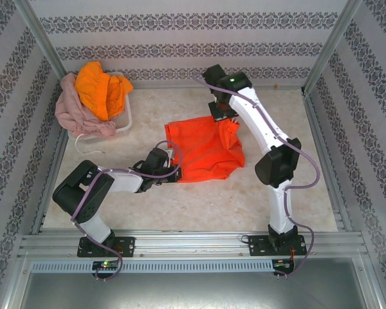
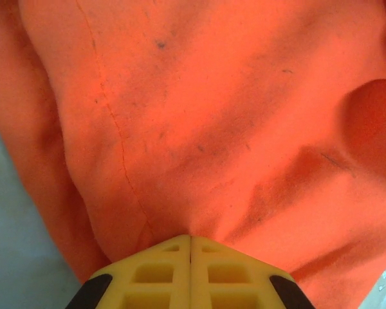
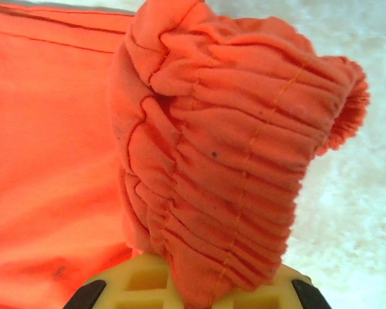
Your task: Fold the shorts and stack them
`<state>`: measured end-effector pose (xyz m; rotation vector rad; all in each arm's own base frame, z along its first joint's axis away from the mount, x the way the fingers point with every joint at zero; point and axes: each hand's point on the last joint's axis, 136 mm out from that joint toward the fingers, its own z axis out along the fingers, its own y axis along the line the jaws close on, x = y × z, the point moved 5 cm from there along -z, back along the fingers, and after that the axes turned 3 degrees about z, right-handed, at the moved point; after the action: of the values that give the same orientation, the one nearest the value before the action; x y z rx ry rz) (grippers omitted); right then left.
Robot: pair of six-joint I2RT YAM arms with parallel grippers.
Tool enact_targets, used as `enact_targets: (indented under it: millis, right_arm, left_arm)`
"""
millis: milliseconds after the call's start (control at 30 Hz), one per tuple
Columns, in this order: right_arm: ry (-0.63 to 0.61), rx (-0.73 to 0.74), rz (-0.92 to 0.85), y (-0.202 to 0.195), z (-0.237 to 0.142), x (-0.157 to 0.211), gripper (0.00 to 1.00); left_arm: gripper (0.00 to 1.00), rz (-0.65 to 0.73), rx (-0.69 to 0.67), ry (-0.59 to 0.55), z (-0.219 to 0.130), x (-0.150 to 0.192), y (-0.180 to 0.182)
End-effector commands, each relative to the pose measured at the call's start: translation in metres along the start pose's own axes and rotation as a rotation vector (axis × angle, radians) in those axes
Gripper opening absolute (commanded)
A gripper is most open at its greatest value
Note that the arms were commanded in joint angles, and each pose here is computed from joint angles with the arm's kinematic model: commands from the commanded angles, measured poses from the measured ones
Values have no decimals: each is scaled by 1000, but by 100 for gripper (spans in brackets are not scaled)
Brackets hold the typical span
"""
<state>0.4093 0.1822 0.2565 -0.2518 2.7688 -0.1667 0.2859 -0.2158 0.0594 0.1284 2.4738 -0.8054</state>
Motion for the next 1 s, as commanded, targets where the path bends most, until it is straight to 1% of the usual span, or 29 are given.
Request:
enact_targets:
  millis: [0, 200, 400, 500, 567, 633, 667, 700, 733, 767, 800, 833, 900, 967]
  right_arm:
    - [31, -69, 24, 32, 3, 1, 1]
    - [51, -141, 20, 73, 18, -1, 3]
    - [85, -210, 34, 103, 37, 2, 3]
    - [109, -250, 45, 118, 49, 3, 9]
    - [131, -300, 48, 129, 55, 5, 16]
    - [154, -415, 63, 146, 55, 3, 24]
    - [157, -479, 68, 153, 51, 1, 29]
    - [150, -555, 73, 160, 42, -3, 35]
    - [136, -634, 76, 165, 29, -9, 43]
    - [116, -696, 85, 167, 16, -14, 52]
    - [84, -760, 99, 166, -1, -21, 62]
    - [45, -813, 108, 162, -19, -28, 70]
    - [-41, -868, 122, 149, -51, -38, 82]
    - [-115, -865, 130, 131, -72, -42, 90]
  left_arm:
    - [5, -11, 10, 7, 6, 7, -1]
    - [5, -17, 20, 4, 9, 7, -2]
    - [5, -20, 31, 5, 11, 7, -4]
    - [7, -22, 37, 3, 12, 6, -5]
    - [11, -25, 47, -2, 11, 4, -7]
    - [20, -23, 74, -23, 6, 1, -12]
    - [27, -23, 88, -46, 0, -2, -15]
    - [37, -27, 100, -74, -7, -6, -18]
    - [47, -29, 104, -106, -15, -8, -21]
    - [55, -31, 110, -133, -25, -11, -23]
    - [61, -35, 111, -163, -35, -13, -25]
    - [65, -35, 116, -191, -46, -15, -27]
    - [71, -34, 121, -240, -69, -17, -31]
    - [79, -27, 101, -289, -91, -22, -34]
